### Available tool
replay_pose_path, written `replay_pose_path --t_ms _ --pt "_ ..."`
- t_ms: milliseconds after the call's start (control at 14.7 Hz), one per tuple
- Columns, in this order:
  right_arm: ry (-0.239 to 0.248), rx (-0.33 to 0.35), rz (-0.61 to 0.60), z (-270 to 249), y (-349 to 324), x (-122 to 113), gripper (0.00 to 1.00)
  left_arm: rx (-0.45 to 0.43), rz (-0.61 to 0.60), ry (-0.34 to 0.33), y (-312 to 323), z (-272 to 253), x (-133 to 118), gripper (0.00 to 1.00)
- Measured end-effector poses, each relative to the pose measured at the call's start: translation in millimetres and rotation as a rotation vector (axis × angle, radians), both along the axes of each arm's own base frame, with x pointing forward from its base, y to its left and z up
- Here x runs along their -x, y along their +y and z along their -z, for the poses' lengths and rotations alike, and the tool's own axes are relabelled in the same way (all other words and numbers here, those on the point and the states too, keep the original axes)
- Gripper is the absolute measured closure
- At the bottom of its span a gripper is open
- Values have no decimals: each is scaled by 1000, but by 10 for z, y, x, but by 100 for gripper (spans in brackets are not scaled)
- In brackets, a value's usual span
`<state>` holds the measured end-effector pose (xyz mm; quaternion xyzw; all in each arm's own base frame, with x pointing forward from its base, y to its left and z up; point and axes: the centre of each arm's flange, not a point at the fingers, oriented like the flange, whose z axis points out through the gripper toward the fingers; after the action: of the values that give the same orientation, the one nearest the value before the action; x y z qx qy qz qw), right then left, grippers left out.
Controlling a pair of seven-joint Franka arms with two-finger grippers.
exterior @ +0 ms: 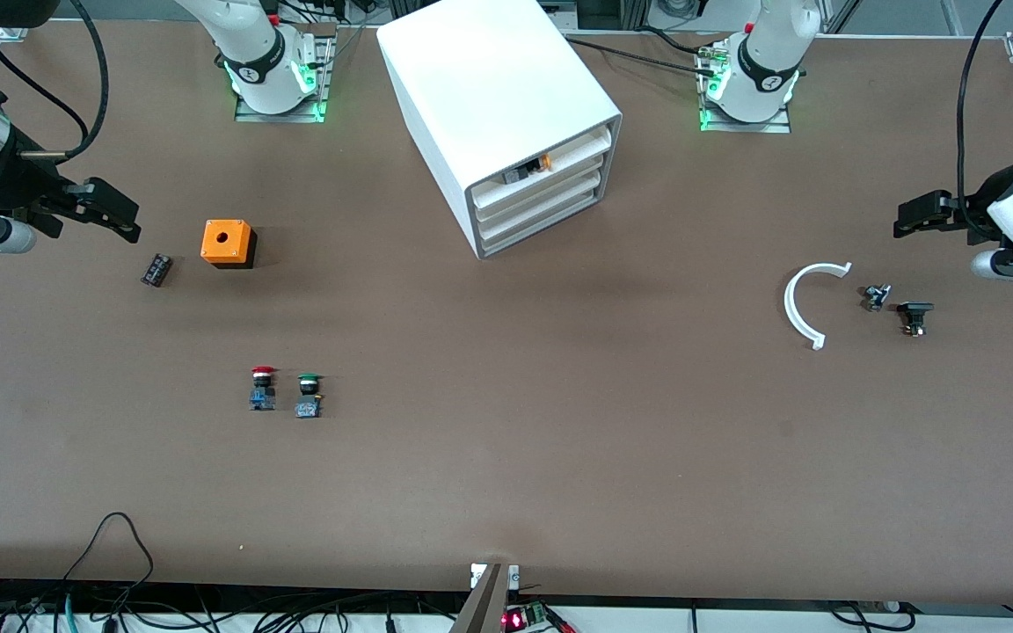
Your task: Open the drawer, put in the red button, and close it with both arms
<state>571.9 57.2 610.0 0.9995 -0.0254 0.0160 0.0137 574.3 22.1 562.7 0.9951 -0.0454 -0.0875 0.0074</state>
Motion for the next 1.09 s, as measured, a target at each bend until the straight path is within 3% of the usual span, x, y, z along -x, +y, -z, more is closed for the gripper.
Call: replay_pose_path --t_ms 273,750,886,1091 --pt "9 1 -1 21 6 0 0 -2 4 -63 -17 -64 -73 0" --pt "4 -1 -8 18 49 -63 0 -2 5 -68 -36 -76 -82 0" --pt "21 -1 -25 118 159 -97 0 5 2 -41 -29 -50 -54 0" --pt "64 1 -36 400 235 -219 0 93 0 70 -144 120 18 0"
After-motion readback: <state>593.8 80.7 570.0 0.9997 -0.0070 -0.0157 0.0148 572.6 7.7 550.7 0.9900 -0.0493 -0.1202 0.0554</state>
